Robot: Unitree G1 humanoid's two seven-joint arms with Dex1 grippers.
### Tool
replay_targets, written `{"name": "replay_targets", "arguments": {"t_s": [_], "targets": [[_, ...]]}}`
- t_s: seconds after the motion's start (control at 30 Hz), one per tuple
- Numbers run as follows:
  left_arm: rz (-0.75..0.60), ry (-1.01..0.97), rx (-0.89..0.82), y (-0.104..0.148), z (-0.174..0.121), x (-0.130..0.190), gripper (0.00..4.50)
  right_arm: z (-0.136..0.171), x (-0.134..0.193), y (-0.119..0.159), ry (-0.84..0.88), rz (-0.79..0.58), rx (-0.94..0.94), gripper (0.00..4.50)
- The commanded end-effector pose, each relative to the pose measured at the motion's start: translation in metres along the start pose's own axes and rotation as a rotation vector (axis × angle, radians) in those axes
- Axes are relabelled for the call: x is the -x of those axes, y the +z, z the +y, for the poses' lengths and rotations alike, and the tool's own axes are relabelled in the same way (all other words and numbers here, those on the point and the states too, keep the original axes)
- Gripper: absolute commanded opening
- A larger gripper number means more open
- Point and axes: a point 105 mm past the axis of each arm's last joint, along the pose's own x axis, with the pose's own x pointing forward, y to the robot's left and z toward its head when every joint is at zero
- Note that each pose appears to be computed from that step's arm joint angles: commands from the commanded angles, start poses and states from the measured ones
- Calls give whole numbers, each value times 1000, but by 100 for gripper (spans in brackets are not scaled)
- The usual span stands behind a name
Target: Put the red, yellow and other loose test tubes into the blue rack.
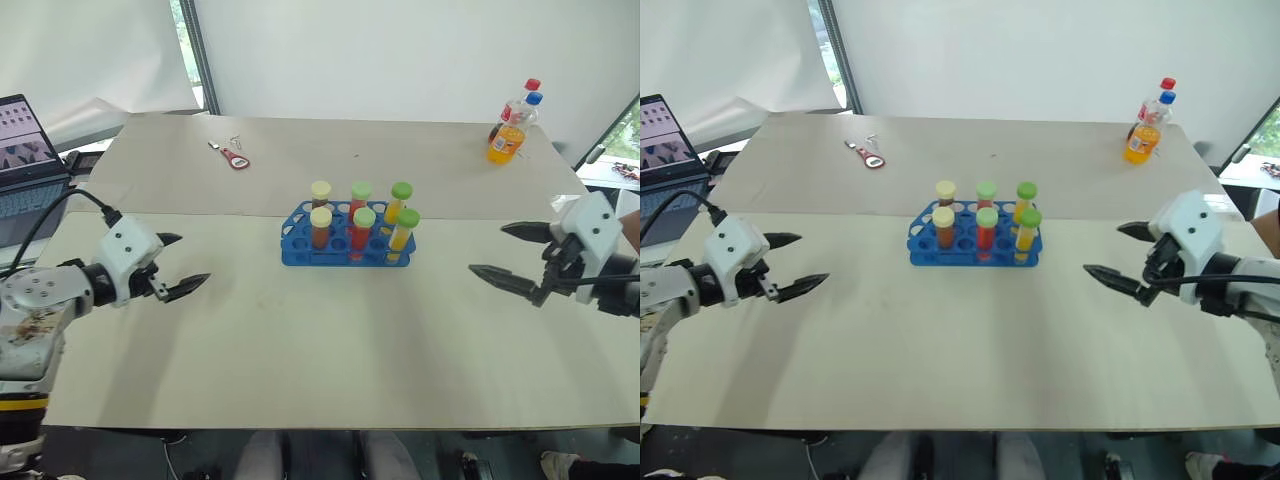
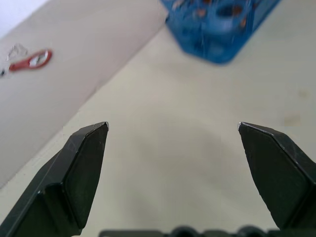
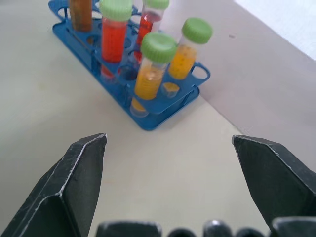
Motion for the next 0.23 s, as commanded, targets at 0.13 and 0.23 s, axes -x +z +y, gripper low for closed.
{"name": "replay_targets", "arguments": {"t_s": [0.13, 0.23], "targets": [[-11, 31, 21, 7, 12, 14, 447, -12, 11, 11, 6, -12, 67, 450], [-16, 30, 35, 6, 9, 14, 447, -15, 9, 14, -2, -19, 69, 450]]}}
